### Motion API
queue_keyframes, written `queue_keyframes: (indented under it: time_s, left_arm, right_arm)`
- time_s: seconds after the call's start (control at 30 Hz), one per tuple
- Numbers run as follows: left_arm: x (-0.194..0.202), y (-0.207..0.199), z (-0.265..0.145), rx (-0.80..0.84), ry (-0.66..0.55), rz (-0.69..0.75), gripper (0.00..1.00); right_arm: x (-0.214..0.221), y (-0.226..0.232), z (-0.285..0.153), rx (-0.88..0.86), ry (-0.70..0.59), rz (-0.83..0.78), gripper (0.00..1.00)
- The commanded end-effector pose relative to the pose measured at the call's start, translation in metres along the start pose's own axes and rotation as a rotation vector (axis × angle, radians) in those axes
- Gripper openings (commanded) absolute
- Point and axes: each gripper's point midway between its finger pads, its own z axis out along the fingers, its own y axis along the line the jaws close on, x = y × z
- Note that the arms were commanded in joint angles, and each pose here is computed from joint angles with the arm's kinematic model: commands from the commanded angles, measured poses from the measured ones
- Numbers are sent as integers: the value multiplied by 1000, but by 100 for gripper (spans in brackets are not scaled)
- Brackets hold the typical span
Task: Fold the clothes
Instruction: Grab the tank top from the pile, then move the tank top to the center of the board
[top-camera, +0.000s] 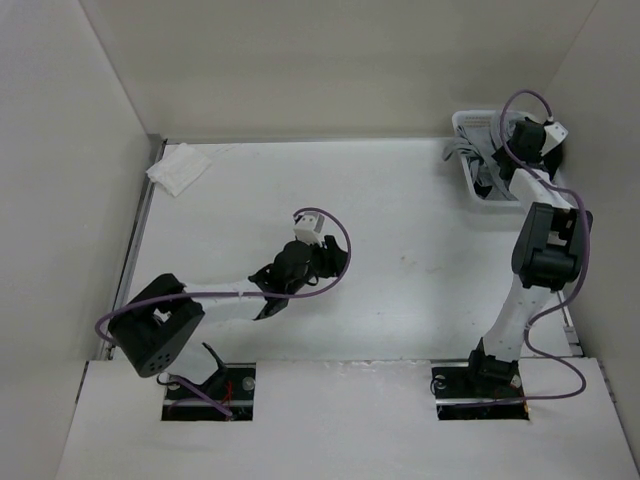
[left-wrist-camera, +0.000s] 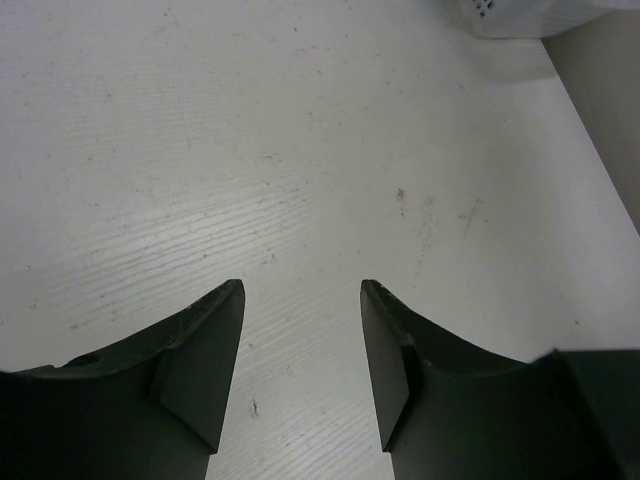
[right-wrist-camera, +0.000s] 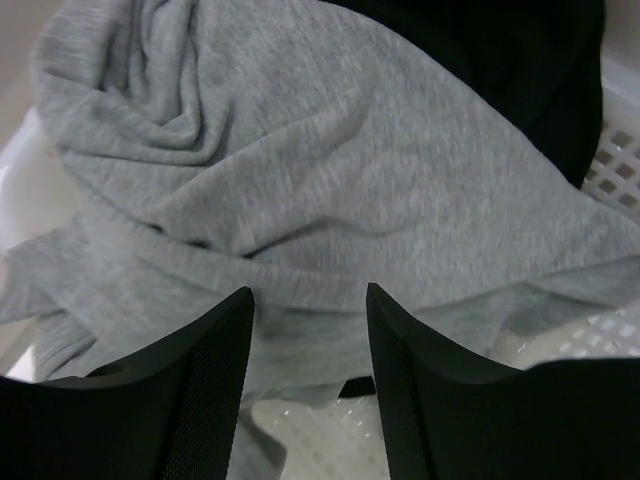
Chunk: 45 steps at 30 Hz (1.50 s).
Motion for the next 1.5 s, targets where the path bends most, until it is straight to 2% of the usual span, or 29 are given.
queue_keyframes:
  time_s: [0.0,0.13,0.17,0.2,0.27,0.33,0.43,0.6,0.73,0.8,0.93,0.97,1.07,1.1,1.13,1.2,1.3,1.4,1.47]
  left_arm:
    - [-9,-8,5,42,-32,-17,49]
    - [-5,-9,8,52,-15,-22,48]
    - [-4,-9,9,51,-13,-25,48]
    - [-4,-9,9,53,-14,-27,48]
    - [-5,-11,10,58,-14,-27,48]
    - [-4,-11,12,59,-11,-27,48]
    - [-2,-12,14,60,-5,-27,48]
    - [-6,-12,13,62,-13,-29,48]
    - [-12,-8,11,51,-32,-34,48]
    - [-20,-4,8,41,-53,-45,47]
    - [-43,9,-1,6,-107,-86,47]
    - [-53,16,-6,-14,-131,-105,47]
    - [-79,46,-24,-93,-204,-177,47]
    - [-87,58,-31,-123,-230,-205,47]
    - [-97,83,-46,-183,-267,-268,47]
    - [-102,105,-62,-236,-298,-334,47]
    - [-104,131,-83,-299,-341,-414,47]
    - [-106,154,-103,-352,-396,-469,47]
    - [-106,166,-111,-387,-415,-484,47]
  right_arm:
    - [-30,12,13,-71,-48,-56,55]
    - [-31,11,27,-76,-36,-64,52]
    - [-34,11,30,-80,-35,-60,38]
    - [-35,11,30,-81,-38,-57,32]
    - [-44,16,24,-100,-63,-47,12]
    - [-58,26,11,-148,-100,-39,2]
    - [-89,33,-17,-183,-176,-18,0]
    - [-145,65,-119,-321,-334,42,0]
    - [-174,110,-277,-576,-460,88,0]
    - [-179,126,-347,-714,-483,113,0]
    - [-193,150,-451,-955,-495,146,0]
    - [-201,159,-496,-1069,-494,157,0]
    - [-213,174,-572,-1274,-492,170,0]
    - [-214,176,-582,-1306,-492,170,0]
    - [-207,186,-602,-1401,-471,160,1]
    - [-193,192,-603,-1442,-426,153,1]
    - [-158,194,-582,-1454,-339,163,1]
    - [-99,192,-540,-1453,-222,179,1]
    - [-50,193,-501,-1428,-98,200,2]
